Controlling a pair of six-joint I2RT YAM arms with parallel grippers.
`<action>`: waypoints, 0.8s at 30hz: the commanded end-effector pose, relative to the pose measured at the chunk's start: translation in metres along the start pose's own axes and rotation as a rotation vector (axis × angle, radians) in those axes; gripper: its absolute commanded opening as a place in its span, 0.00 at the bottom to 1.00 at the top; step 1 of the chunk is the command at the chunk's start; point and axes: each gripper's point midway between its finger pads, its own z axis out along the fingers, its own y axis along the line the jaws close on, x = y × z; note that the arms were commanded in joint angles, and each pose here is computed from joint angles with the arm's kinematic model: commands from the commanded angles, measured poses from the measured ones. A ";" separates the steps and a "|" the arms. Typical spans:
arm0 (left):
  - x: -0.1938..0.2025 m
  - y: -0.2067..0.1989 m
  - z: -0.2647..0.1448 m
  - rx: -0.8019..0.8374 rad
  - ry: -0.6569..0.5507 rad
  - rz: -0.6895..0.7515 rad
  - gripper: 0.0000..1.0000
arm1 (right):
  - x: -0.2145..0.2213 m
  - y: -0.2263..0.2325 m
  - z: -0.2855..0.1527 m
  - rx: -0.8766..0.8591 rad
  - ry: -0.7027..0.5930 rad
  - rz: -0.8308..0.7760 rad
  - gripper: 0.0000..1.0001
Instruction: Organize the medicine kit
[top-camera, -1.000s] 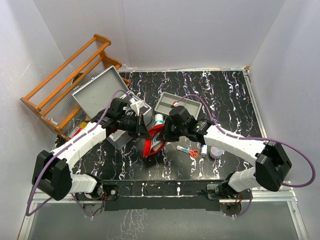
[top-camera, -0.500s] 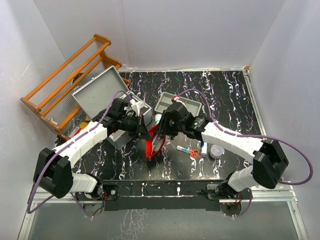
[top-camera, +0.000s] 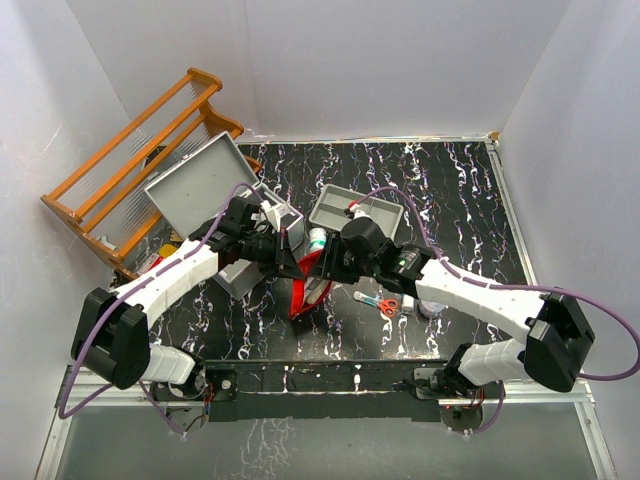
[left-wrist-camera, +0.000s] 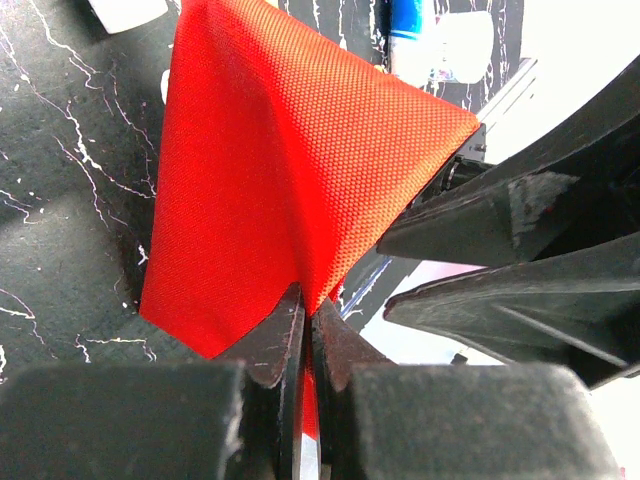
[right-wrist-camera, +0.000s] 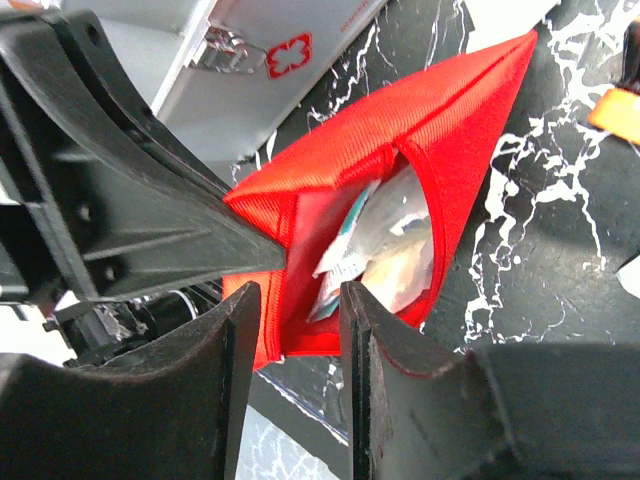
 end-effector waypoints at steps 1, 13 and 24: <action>-0.003 -0.008 -0.001 0.028 -0.008 0.001 0.00 | -0.004 0.009 0.003 -0.023 -0.034 -0.003 0.33; -0.005 -0.012 -0.003 0.039 -0.008 0.003 0.00 | -0.022 0.002 0.026 0.063 -0.114 0.035 0.17; 0.000 -0.016 -0.005 0.068 0.021 0.032 0.00 | -0.032 -0.013 0.039 0.161 -0.156 0.003 0.04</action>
